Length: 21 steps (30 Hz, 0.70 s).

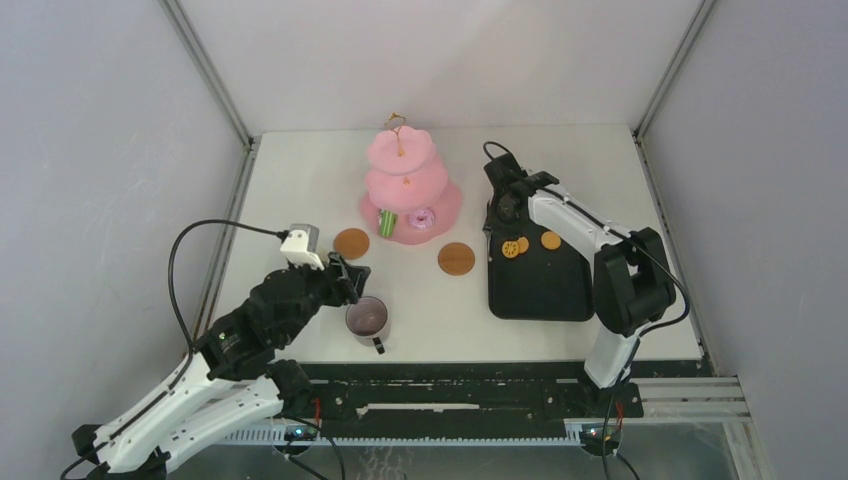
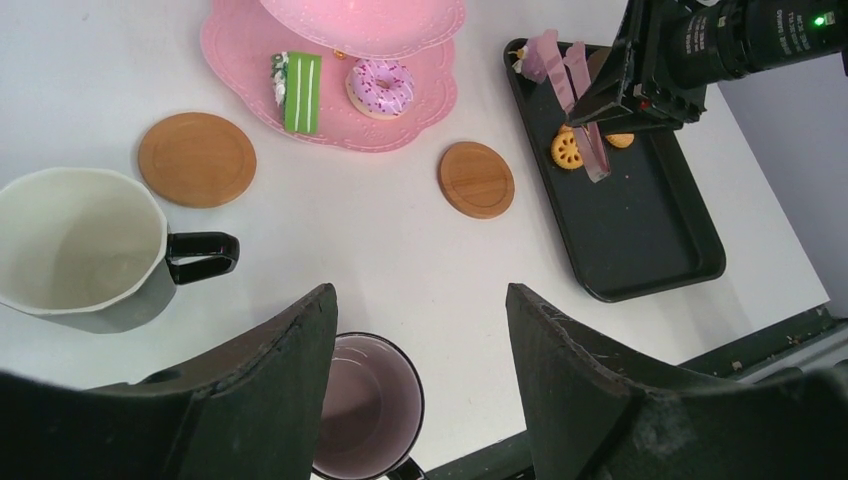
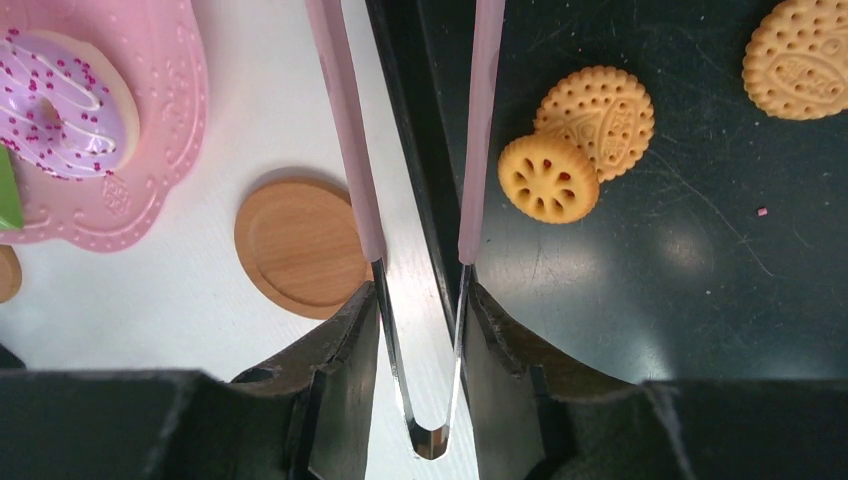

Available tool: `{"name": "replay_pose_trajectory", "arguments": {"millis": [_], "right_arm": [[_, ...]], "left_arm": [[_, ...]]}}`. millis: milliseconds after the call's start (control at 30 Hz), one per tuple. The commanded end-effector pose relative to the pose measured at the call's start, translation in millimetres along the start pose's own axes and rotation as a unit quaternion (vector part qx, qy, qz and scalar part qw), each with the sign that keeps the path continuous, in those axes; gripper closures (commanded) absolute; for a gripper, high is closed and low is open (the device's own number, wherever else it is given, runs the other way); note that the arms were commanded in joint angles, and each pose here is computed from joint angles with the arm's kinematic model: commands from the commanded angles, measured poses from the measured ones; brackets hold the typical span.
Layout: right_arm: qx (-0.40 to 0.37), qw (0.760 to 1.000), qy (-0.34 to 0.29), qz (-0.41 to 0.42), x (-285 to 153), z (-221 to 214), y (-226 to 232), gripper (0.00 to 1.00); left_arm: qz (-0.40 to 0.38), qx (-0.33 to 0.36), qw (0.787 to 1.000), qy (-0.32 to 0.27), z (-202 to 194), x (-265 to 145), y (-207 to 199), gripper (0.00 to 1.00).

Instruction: Serve the afternoon tea

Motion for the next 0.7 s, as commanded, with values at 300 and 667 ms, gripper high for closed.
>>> {"name": "replay_pose_trajectory", "arguments": {"millis": [300, 667], "right_arm": [[-0.014, 1.000, -0.007, -0.016, 7.7, 20.1, 2.7, 0.57], [-0.024, 0.999, 0.004, -0.032, 20.6, 29.9, 6.3, 0.57]], "left_arm": [[-0.006, 0.003, 1.000, -0.030, 14.9, 4.5, -6.4, 0.32], [0.000, 0.001, 1.000, -0.030, 11.9, 8.7, -6.3, 0.32]]}}
Point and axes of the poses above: each gripper's point midway between its finger pads, its own x axis out along the fingers, its own y axis along the line the jaws close on, z = x × y, the point moved 9 cm from there along -x, back along the fingers, and after that the axes turned 7 degrees about x, right-handed, at the moved point
